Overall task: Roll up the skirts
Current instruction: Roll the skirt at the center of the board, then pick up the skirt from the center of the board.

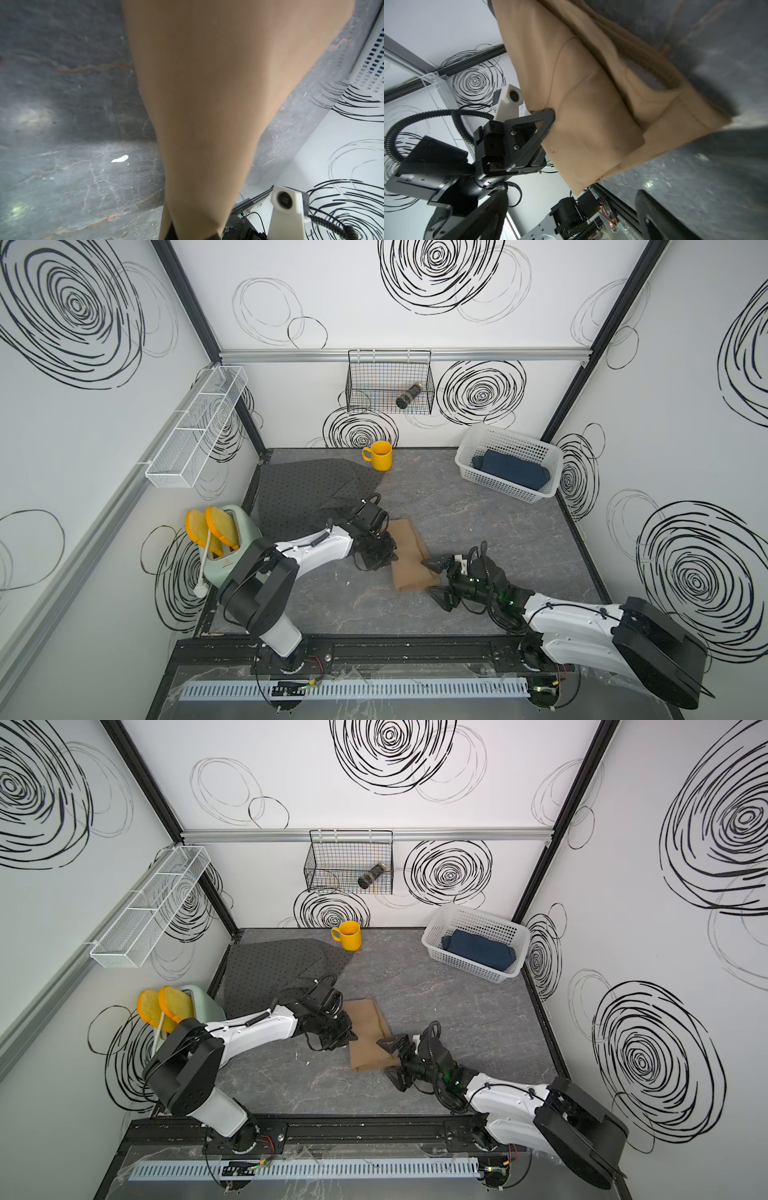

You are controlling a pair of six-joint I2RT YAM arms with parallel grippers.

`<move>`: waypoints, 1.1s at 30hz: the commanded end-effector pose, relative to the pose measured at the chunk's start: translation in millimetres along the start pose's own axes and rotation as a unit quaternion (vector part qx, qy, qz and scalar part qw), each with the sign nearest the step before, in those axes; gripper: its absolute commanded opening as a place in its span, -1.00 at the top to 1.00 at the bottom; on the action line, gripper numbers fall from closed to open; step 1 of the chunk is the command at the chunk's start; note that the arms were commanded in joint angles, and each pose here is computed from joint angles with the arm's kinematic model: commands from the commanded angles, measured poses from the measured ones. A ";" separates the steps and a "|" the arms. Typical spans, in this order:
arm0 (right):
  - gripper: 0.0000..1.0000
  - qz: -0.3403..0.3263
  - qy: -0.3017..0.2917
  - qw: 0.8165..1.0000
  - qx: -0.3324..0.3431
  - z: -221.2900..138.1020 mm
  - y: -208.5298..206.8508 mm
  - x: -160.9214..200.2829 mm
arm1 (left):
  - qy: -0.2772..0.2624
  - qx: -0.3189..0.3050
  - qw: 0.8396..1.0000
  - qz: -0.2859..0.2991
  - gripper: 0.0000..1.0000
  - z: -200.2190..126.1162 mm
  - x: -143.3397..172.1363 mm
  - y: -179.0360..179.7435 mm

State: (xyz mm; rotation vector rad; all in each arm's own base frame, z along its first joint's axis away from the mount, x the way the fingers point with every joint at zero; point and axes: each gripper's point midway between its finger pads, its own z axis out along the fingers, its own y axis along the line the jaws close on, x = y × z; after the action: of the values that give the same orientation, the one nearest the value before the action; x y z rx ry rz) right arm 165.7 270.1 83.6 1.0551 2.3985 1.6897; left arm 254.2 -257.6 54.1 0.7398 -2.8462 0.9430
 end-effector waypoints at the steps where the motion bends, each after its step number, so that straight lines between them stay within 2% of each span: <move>1: -0.96 0.000 0.001 1.000 -0.026 3.1 6.7 8.9 | 0.006 0.044 0.999 -0.026 1.00 1.3 3.5 -9.8; 5: -0.96 -0.007 -0.001 1.000 -0.010 8.1 -2.8 19.8 | 0.017 0.051 0.998 -0.038 1.00 6.3 6.6 -8.1; 8: -0.96 0.001 -0.009 1.000 -0.024 11.8 -6.0 21.2 | 0.017 0.054 0.997 -0.043 1.00 7.2 8.7 -7.5; 12: -0.96 -0.011 -0.016 1.000 -0.022 24.5 -5.4 12.3 | 0.030 0.070 0.996 -0.054 1.00 10.1 19.1 -7.9; 16: -0.96 -0.011 -0.047 0.998 -0.036 22.5 -9.0 -5.0 | 0.035 0.074 0.995 -0.058 1.00 10.8 26.3 -4.3; 20: -0.98 -0.023 -0.059 0.998 -0.020 29.2 -12.3 -11.2 | 0.042 0.099 0.991 -0.074 1.00 11.1 31.0 -5.4; 22: -0.85 -0.020 -0.047 0.998 -0.022 33.7 -15.2 -7.7 | 0.041 0.100 0.991 -0.075 1.00 10.1 30.8 -5.6; 25: -0.47 0.005 -0.057 0.998 -0.019 33.4 -30.0 -15.8 | 0.041 0.102 0.991 -0.079 1.00 8.4 31.0 -4.8; 31: 0.30 0.000 -0.058 0.998 -0.036 32.9 -38.0 -26.7 | 0.039 0.113 0.989 -0.085 1.00 5.3 25.1 -3.5; 33: 0.40 -0.010 -0.056 0.998 -0.033 32.9 -39.2 -28.6 | 0.032 0.110 0.990 -0.083 1.00 3.3 20.7 -0.9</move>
State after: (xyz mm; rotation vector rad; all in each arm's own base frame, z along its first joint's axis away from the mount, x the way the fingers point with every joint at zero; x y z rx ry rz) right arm 176.6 283.1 27.5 1.0853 2.2949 1.6437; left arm 231.6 -269.9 46.2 0.9238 -2.6299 1.1834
